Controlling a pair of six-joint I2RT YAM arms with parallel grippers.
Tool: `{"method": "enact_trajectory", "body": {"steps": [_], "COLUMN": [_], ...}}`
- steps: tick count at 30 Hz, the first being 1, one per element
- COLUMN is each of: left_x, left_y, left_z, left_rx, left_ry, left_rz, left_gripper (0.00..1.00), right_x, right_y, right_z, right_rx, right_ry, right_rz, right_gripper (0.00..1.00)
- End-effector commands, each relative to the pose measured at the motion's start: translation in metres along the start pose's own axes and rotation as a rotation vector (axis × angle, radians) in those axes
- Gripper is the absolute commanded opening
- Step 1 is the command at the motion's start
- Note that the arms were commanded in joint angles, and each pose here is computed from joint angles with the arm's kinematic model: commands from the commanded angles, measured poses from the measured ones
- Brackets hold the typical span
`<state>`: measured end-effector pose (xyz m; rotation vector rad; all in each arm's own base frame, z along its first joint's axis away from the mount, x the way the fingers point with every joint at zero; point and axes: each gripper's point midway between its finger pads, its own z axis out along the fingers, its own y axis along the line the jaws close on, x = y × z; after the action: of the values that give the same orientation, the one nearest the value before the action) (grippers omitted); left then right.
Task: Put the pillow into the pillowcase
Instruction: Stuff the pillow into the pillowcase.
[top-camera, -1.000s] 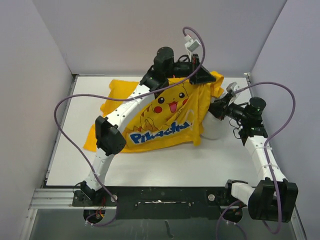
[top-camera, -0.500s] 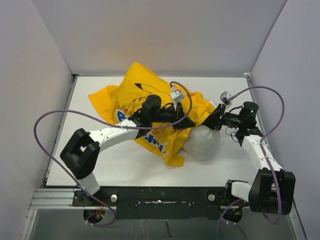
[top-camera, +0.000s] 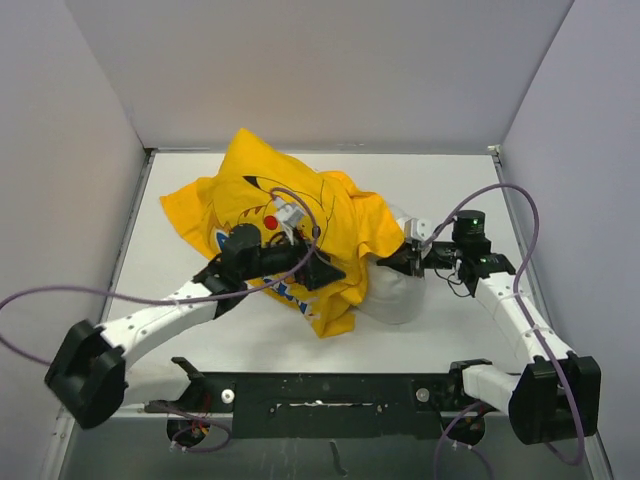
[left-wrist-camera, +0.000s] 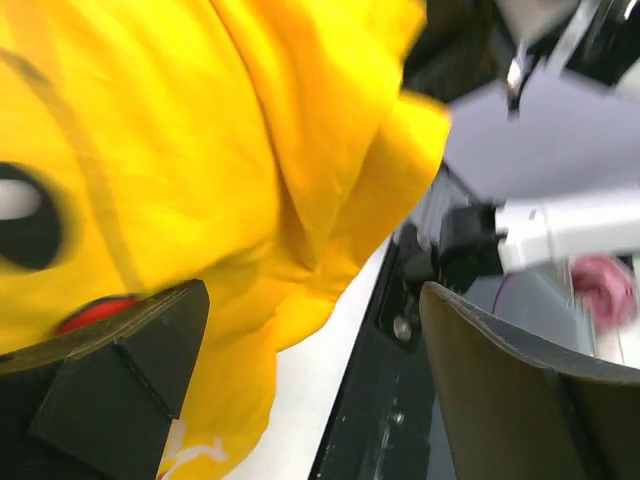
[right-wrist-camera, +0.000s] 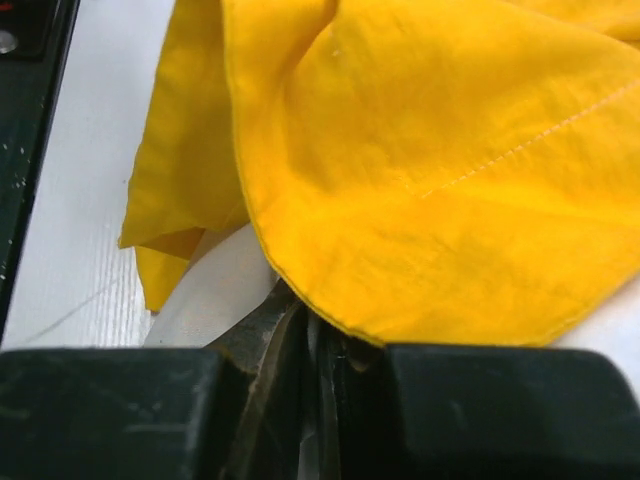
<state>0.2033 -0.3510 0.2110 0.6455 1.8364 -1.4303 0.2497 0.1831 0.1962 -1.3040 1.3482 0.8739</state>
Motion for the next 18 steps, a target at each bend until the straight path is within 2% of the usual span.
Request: {"method": "enact_trajectory", "body": {"steps": [1,5,8,13,16,18], "left_x": [-0.062,-0.071,-0.078,-0.116,-0.124,-0.122], "left_y": [0.006,0.036,0.063,0.095,0.120,0.134], "left_z": [-0.064,-0.108,-0.126,-0.133,-0.129,-0.117], "left_rx": [-0.232,-0.473,-0.618,-0.789,-0.922,-0.945], "left_ry": [-0.163,-0.263,-0.351,-0.447,-0.429,-0.396], "left_rz": [-0.091,-0.160,-0.251,-0.406,-0.481,-0.510], "left_gripper": [0.88,0.97,0.98,0.98,0.98,0.98], "right_x": [0.011,0.016,0.017,0.021,0.031,0.038], "right_y": [0.030,0.047,0.050,0.057,0.058,0.059], "right_z": [0.000,0.003,0.005,0.010,0.013,0.015], "right_rx": [-0.092,-0.157,-0.176,-0.218,-0.247,-0.279], "right_ry": [0.055,0.066,0.083,0.127,0.216,0.284], "right_rz": [-0.156,-0.274,-0.300,-0.354,-0.417,-0.464], "right_gripper": [0.06,0.09,0.08,0.05,0.04,0.03]}}
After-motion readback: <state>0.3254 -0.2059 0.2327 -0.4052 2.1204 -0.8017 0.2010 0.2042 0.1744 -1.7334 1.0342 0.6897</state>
